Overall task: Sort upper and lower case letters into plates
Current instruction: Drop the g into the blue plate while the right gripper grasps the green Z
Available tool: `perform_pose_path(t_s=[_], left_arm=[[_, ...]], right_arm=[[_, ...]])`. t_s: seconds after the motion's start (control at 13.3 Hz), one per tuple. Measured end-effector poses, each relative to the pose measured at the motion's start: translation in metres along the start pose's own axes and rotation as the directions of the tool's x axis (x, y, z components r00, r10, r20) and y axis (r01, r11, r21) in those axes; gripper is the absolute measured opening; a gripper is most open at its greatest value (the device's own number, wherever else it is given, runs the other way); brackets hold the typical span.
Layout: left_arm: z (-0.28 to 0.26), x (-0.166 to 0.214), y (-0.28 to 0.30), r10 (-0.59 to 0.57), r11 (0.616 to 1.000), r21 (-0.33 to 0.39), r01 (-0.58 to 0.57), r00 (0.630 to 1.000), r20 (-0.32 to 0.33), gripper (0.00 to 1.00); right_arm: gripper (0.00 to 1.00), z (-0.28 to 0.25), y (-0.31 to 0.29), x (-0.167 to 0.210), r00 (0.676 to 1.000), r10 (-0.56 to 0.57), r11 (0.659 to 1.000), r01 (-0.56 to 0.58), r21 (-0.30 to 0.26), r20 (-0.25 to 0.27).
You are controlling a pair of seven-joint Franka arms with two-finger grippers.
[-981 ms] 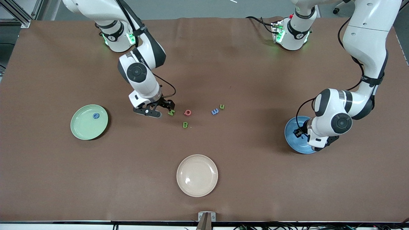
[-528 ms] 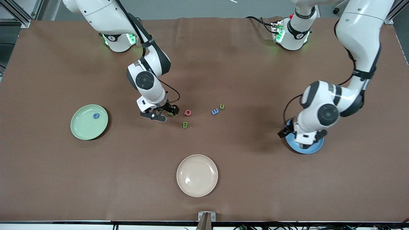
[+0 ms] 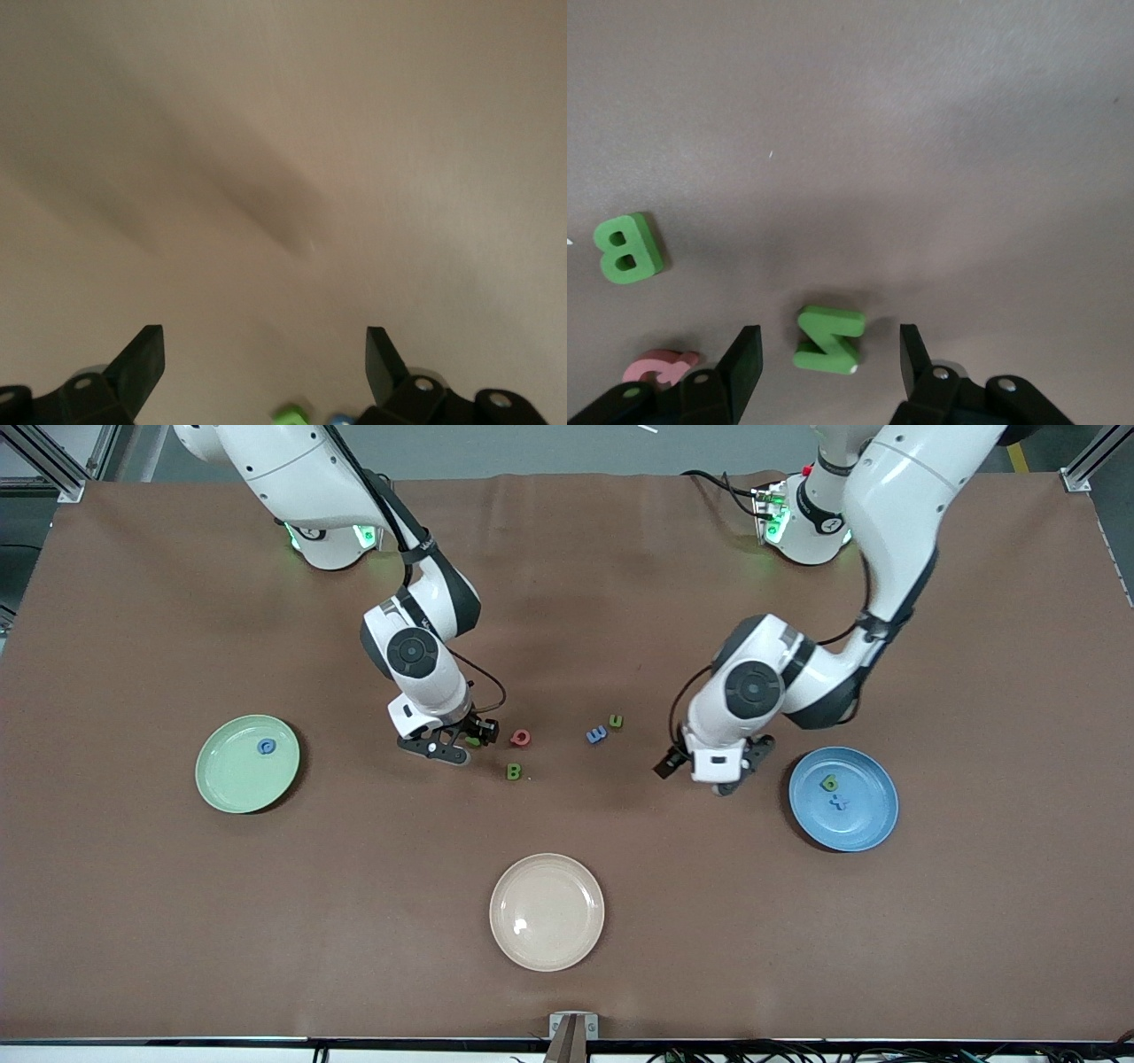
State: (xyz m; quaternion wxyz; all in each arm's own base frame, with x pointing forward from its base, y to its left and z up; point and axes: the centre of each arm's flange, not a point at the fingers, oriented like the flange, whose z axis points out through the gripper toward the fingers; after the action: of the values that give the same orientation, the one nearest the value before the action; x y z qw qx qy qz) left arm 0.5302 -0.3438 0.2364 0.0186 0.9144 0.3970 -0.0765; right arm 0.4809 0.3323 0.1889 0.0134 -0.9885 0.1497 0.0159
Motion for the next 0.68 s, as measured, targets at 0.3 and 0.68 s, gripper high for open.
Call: perform_pose_path(t_s=[0.3,0.68], left_arm=[[0.028,-0.047,0.012,-0.081,0.996,-0.026,0.082,0.996,0.023,1.0],[0.041,-0.084,0.016,0.038,0.999,-0.034,-0.041,0.995,-0.089,1.0]], right_arm=[[0.67,0.01,-0.008,-0.005,1.0,0.009,1.0,-0.009,-0.007,0.006],[0.48,0.01,-0.002,0.002,1.0,0.022,1.0,-0.022,-0.013,0.0]])
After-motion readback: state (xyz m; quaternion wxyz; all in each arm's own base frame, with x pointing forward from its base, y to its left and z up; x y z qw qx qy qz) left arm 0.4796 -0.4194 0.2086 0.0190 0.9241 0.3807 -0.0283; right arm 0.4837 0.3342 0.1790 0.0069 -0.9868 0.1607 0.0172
